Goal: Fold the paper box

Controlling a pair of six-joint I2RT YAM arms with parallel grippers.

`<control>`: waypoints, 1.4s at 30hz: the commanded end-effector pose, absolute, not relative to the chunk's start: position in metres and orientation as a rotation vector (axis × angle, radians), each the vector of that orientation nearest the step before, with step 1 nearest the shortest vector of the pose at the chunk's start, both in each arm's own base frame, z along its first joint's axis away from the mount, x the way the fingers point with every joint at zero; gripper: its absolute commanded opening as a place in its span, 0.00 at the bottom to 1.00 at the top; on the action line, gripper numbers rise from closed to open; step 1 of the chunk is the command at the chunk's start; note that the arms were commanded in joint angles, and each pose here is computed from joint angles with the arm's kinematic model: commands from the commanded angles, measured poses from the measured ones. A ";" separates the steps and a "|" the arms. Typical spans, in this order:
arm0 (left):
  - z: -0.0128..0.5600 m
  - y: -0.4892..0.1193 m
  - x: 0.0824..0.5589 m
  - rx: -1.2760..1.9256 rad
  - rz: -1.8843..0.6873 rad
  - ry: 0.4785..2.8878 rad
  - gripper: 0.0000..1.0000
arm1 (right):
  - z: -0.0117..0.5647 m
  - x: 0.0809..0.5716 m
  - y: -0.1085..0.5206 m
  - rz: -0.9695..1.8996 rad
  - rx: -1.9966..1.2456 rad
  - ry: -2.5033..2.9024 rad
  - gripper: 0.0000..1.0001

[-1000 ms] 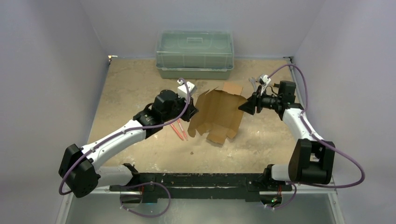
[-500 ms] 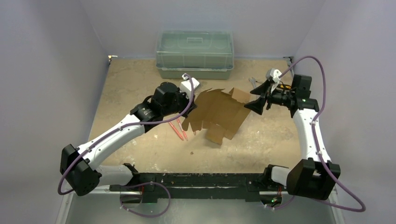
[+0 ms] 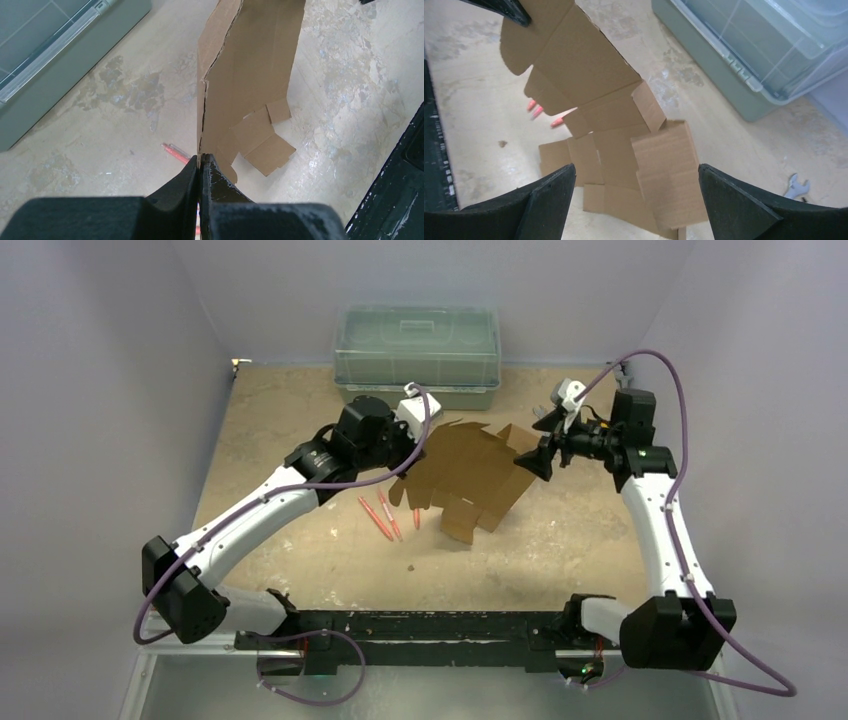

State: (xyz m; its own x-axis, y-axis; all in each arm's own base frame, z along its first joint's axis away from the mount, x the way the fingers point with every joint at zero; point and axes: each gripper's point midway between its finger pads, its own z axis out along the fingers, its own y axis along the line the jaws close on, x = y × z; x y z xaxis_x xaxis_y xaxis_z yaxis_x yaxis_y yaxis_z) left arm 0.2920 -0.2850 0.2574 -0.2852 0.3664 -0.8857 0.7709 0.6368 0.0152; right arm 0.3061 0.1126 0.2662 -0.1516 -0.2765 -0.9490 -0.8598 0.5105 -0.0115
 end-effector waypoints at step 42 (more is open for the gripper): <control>0.299 -0.290 0.291 0.663 -0.983 1.960 0.00 | 0.279 0.396 0.132 0.110 -1.014 1.533 0.95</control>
